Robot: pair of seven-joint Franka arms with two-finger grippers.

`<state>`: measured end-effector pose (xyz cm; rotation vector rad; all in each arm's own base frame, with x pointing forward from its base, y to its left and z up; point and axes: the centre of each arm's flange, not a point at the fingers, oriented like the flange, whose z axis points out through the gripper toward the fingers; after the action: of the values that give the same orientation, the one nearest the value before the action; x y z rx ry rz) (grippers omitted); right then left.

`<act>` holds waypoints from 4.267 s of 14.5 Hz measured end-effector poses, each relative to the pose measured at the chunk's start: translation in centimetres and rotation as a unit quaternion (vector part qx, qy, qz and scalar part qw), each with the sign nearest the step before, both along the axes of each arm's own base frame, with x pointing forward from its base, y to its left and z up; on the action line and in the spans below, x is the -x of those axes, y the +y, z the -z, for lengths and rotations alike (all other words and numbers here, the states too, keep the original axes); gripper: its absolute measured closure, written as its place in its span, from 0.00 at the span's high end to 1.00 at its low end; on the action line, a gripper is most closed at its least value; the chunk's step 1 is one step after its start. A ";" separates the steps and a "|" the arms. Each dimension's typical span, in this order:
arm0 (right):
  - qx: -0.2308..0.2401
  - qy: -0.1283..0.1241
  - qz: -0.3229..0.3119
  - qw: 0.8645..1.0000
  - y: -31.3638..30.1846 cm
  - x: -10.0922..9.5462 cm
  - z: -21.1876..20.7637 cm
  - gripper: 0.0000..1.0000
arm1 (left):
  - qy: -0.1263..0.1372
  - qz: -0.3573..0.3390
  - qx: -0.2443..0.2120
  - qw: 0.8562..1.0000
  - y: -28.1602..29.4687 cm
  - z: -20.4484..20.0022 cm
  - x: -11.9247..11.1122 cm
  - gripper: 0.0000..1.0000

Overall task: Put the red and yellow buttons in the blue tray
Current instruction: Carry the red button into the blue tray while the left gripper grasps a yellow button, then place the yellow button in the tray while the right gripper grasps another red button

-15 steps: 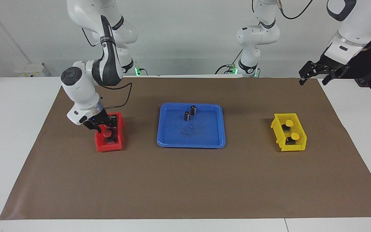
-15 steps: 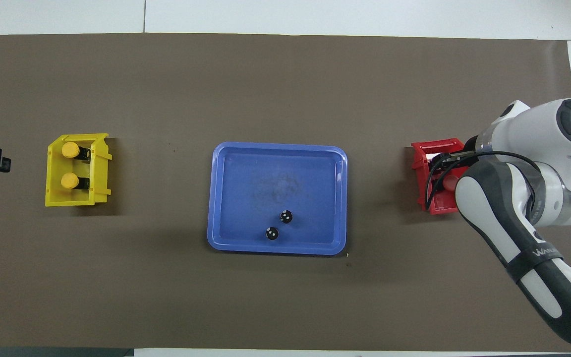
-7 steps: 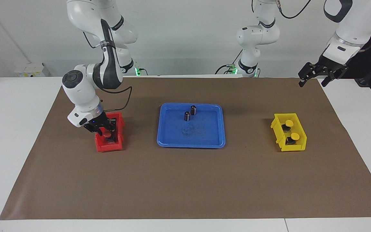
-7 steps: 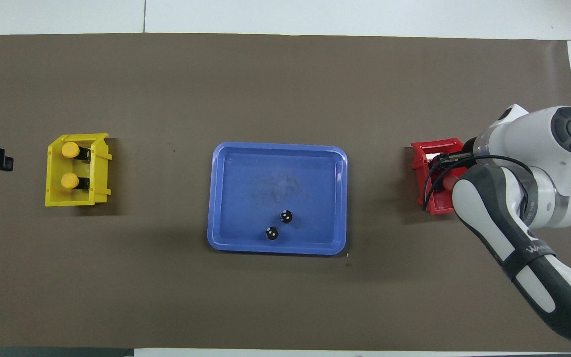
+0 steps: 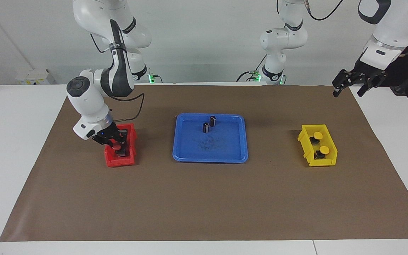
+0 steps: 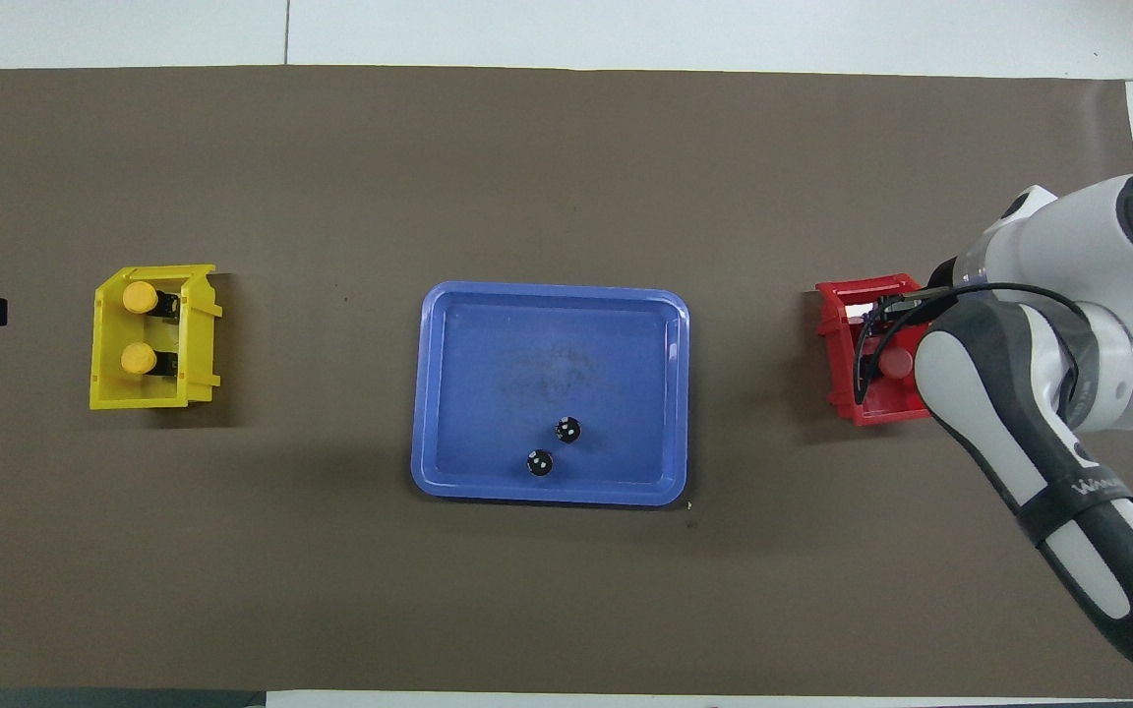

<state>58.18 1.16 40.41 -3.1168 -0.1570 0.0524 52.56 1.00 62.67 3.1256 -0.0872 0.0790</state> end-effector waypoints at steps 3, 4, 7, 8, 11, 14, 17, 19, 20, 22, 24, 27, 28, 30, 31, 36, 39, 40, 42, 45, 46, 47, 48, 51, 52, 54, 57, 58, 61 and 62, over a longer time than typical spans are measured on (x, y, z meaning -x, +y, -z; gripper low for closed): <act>0.001 0.000 -0.014 1.000 3.6 -1.9 -6.4 0.41 | -0.018 -0.001 0.000 1.000 0.1 1.2 -0.8 0.93; 0.004 -0.006 -0.010 1.000 6.0 -2.5 -7.5 0.41 | -0.023 -0.002 -0.001 1.000 0.2 2.5 -1.3 0.88; 0.006 -0.027 0.023 0.999 16.3 -2.8 -8.2 0.41 | -0.025 -0.003 0.000 1.000 0.3 8.0 -3.7 0.72; 0.004 -0.030 0.039 0.999 19.6 -2.4 -7.7 0.41 | -0.024 -0.003 0.000 1.000 0.3 9.9 -4.5 0.67; -0.003 -0.038 0.076 0.996 28.7 -0.5 -4.5 0.41 | -0.021 -0.001 0.001 1.000 0.4 15.3 -7.0 0.65; -0.004 -0.033 0.093 0.995 34.8 1.4 -0.3 0.41 | -0.017 -0.002 0.002 1.000 0.5 19.1 -8.5 0.64; 0.000 -0.026 0.098 0.995 37.3 2.5 2.3 0.41 | -0.012 -0.001 0.002 1.000 0.5 20.9 -8.9 0.64; 0.000 -0.025 0.098 0.995 37.4 2.7 3.5 0.41 | -0.010 0.000 0.002 1.000 0.5 22.3 -8.6 0.64; 0.001 -0.025 0.098 0.995 37.3 2.8 3.8 0.41 | -0.007 0.000 0.002 1.000 0.5 23.0 -8.3 0.64; 0.004 -0.021 0.100 0.995 37.0 2.9 4.4 0.41 | -0.001 0.000 0.002 1.000 0.5 23.9 -7.9 0.64; 0.004 -0.021 0.100 0.995 37.0 2.9 4.5 0.55 | -0.001 0.000 0.002 1.000 0.5 24.4 -7.7 0.64; 0.001 -0.028 0.105 0.994 36.5 2.3 3.6 0.81 | -0.005 0.000 0.002 1.000 0.5 25.1 -7.5 0.64; 0.005 -0.031 0.109 0.994 35.7 1.7 2.6 0.81 | -0.009 0.000 0.001 1.000 0.5 25.2 -7.5 0.64; 0.014 -0.033 0.098 0.995 31.3 -0.3 -0.9 0.81 | -0.014 -0.001 0.001 1.000 0.6 25.6 -7.4 0.56; 0.019 -0.030 0.090 0.995 27.6 -1.3 -3.0 0.81 | -0.016 -0.002 0.001 1.000 0.7 25.9 -7.4 0.41; 0.034 0.009 0.050 0.998 12.0 0.0 -8.5 0.81 | -0.012 -0.004 0.001 1.000 0.9 24.3 -8.0 0.41; 0.032 0.017 0.012 0.999 6.9 1.2 -6.6 0.79 | 0.012 -0.005 -0.001 1.000 1.0 15.3 -9.7 0.41; 0.028 0.013 0.006 1.000 4.8 1.1 -5.7 0.79 | 0.012 -0.016 -0.001 1.000 0.6 12.6 -9.8 0.41; 0.009 0.007 0.006 1.000 1.4 1.3 -3.7 0.79 | 0.014 -0.044 0.001 0.999 -3.2 10.3 -9.6 0.41; 0.000 -0.009 0.008 1.000 0.4 2.4 -1.4 0.78 | 0.027 -0.074 0.001 0.997 -15.6 11.7 -7.9 0.41; 0.000 -0.017 0.006 1.000 0.6 2.9 -0.5 0.78 | 0.030 -0.072 0.001 0.997 -19.3 12.4 -6.9 0.41; 0.000 -0.023 0.002 1.000 0.8 3.4 0.4 0.75 | 0.027 -0.065 0.002 0.998 -22.4 13.3 -5.8 0.41; 0.000 -0.029 -0.004 1.000 0.9 3.9 1.4 0.74 | 0.023 -0.050 0.004 0.998 -25.2 14.6 -4.7 0.41; 0.001 -0.042 -0.008 0.999 0.1 4.9 3.9 0.70 | 0.021 -0.005 0.005 1.000 -31.3 17.7 -1.5 0.41; 0.001 -0.045 -0.007 0.999 0.0 5.2 4.4 0.67 | 0.021 0.004 0.005 1.000 -32.3 17.9 -0.8 0.41; 0.001 -0.045 -0.007 0.999 -0.1 5.6 5.2 0.65 | 0.020 0.017 0.020 0.999 -34.4 18.2 0.2 0.41; 0.001 -0.042 -0.007 0.999 -0.1 6.1 5.9 0.62 | 0.014 0.033 0.038 0.999 -37.9 20.6 1.2 0.41; 0.001 -0.043 -0.008 0.999 -0.1 6.3 6.2 0.62 | 0.014 0.035 0.039 0.999 -38.8 21.6 1.4 0.41; 0.002 -0.042 -0.014 0.999 -0.1 7.0 7.1 0.52 | 0.015 0.034 0.040 0.999 -39.9 24.1 1.2 0.41; 0.002 -0.042 -0.015 0.999 -0.1 7.0 7.1 0.41 | 0.018 0.032 0.038 0.999 -40.0 24.8 1.2 0.41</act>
<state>51.22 1.04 33.33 -3.1216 -0.2053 -0.0785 51.40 -38.95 37.86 3.0440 -0.1795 0.0255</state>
